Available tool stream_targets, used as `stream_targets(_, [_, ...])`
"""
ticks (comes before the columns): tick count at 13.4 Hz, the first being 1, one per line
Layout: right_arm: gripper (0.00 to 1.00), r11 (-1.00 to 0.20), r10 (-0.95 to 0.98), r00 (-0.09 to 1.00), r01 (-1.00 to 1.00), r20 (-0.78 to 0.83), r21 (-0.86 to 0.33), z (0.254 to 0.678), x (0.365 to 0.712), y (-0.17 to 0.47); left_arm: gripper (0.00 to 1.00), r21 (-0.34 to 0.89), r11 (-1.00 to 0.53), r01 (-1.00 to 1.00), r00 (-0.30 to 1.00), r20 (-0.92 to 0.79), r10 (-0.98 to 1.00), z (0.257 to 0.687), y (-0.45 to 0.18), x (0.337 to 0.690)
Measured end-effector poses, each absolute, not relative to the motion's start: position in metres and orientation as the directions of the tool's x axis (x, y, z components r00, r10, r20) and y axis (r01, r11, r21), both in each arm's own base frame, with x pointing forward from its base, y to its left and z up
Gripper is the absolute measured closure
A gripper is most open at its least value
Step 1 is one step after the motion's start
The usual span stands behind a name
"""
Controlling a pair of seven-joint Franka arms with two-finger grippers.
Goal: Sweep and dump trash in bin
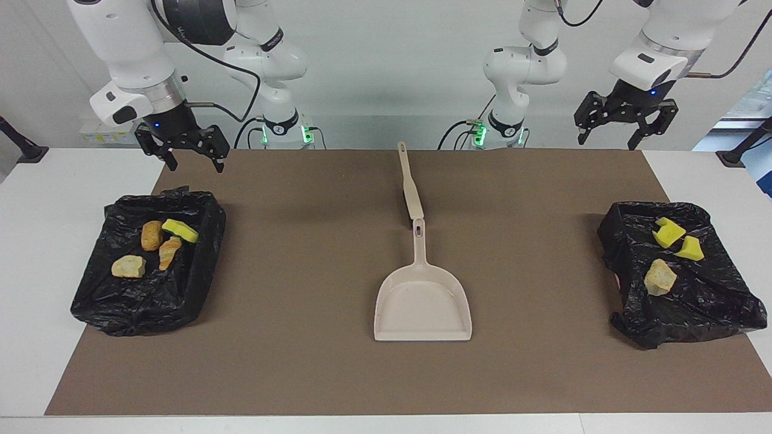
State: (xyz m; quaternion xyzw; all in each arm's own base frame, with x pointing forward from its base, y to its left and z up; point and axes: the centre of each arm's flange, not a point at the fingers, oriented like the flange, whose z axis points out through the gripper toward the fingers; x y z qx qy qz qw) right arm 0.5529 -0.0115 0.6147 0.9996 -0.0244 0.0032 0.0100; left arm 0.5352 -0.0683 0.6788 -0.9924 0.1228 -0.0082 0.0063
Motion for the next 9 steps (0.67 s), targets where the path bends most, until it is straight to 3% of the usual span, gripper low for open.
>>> stream_targets(9, [0.00, -0.999, -0.049, 0.999, -0.049, 0.007, 0.020, 0.615, 0.553, -0.012, 0.00, -0.012, -0.976, -0.219, 0.976, -0.003, -0.219, 0.677, -0.057, 0.530])
